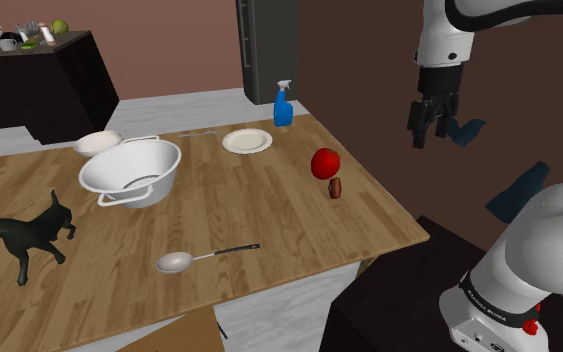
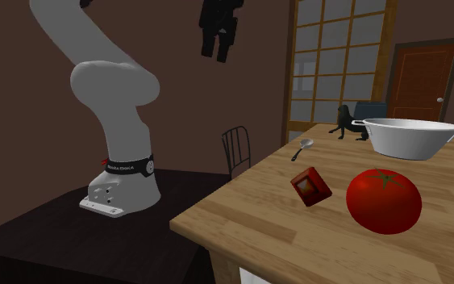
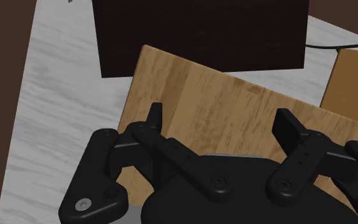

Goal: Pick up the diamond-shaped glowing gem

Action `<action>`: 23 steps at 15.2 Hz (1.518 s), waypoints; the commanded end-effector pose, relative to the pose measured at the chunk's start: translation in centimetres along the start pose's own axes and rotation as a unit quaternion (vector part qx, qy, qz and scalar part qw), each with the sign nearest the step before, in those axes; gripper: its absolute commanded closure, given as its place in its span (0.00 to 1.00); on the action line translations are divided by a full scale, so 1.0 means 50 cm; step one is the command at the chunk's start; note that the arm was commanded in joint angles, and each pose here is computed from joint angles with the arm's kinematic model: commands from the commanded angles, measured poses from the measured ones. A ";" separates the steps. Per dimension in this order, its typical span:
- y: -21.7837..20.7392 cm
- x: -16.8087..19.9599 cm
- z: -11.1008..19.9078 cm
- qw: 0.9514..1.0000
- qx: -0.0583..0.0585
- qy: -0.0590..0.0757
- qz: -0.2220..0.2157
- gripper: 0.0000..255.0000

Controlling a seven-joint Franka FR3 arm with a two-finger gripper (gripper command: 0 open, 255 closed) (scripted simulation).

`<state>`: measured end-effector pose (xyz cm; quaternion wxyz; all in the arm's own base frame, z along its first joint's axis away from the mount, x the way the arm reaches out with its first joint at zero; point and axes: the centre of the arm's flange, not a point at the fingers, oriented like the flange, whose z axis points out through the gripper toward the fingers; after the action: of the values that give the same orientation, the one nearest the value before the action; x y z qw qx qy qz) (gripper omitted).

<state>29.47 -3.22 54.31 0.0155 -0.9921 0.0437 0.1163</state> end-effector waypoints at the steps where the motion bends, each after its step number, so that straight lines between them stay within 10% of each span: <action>1: 0.000 0.000 0.000 1.000 0.000 0.000 0.000 0.00; 12: -0.010 0.241 0.176 0.995 0.055 -0.026 0.084 0.00; 23: 0.000 0.473 0.365 0.978 0.110 -0.052 0.167 0.00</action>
<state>47.71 -3.99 32.56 0.1032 -0.9585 0.2112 0.1612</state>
